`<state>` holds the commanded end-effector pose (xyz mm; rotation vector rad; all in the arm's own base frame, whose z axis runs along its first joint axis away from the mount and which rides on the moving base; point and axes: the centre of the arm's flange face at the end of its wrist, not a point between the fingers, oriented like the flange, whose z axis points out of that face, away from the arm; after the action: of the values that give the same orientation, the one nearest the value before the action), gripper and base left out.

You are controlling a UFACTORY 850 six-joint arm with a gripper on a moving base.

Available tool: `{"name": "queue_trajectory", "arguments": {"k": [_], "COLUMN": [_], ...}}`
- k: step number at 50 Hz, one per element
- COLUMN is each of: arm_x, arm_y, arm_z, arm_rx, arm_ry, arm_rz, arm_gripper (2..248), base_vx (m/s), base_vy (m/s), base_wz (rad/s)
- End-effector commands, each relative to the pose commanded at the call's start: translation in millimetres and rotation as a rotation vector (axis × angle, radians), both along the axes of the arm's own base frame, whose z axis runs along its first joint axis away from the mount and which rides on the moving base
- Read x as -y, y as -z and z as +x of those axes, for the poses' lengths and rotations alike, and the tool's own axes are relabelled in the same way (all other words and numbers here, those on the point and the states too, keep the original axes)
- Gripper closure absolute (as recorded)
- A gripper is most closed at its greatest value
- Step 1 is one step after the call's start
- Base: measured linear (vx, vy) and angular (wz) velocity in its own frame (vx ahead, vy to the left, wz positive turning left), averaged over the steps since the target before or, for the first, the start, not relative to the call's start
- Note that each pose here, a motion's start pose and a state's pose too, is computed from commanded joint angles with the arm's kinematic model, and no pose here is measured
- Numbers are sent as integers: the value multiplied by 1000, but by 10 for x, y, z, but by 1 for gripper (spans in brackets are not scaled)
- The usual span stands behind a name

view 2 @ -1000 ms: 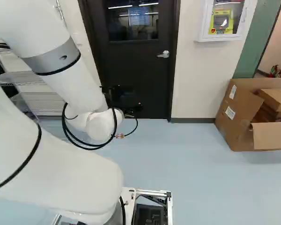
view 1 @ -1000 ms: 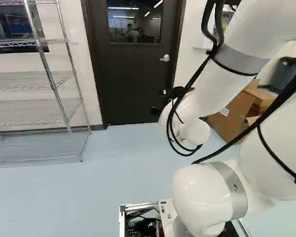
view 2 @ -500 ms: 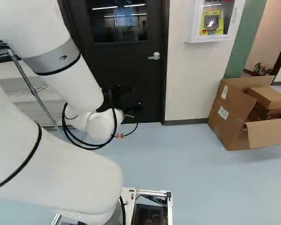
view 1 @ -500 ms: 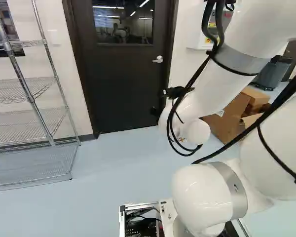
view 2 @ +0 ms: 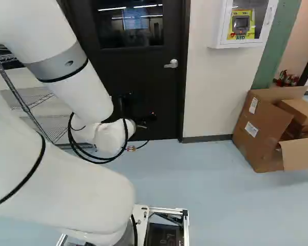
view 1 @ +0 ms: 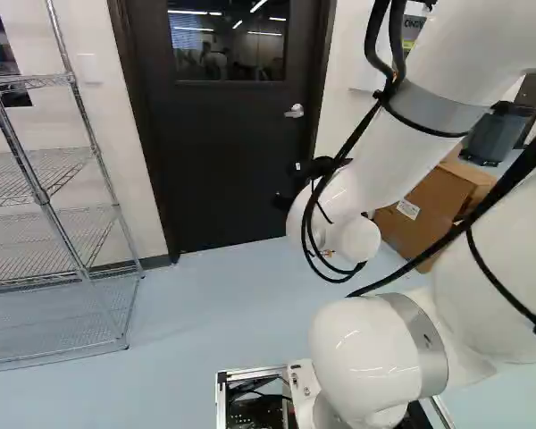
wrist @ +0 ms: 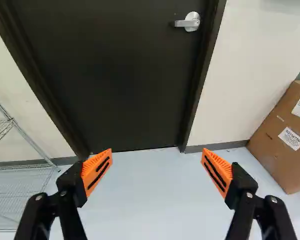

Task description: Open the door and move inside

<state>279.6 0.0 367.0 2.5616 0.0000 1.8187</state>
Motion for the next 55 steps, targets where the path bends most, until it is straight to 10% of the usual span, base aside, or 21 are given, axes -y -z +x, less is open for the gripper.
{"name": "queue_trajectory", "arguments": {"k": [55], "arm_x": [0], "arm_y": [0], "arm_z": [0], "arm_rx": [0], "arm_ry": [0], "arm_rz": [0], "arm_gripper": [3], "base_vx": [217], "base_vy": [20], "base_wz": [-8]}}
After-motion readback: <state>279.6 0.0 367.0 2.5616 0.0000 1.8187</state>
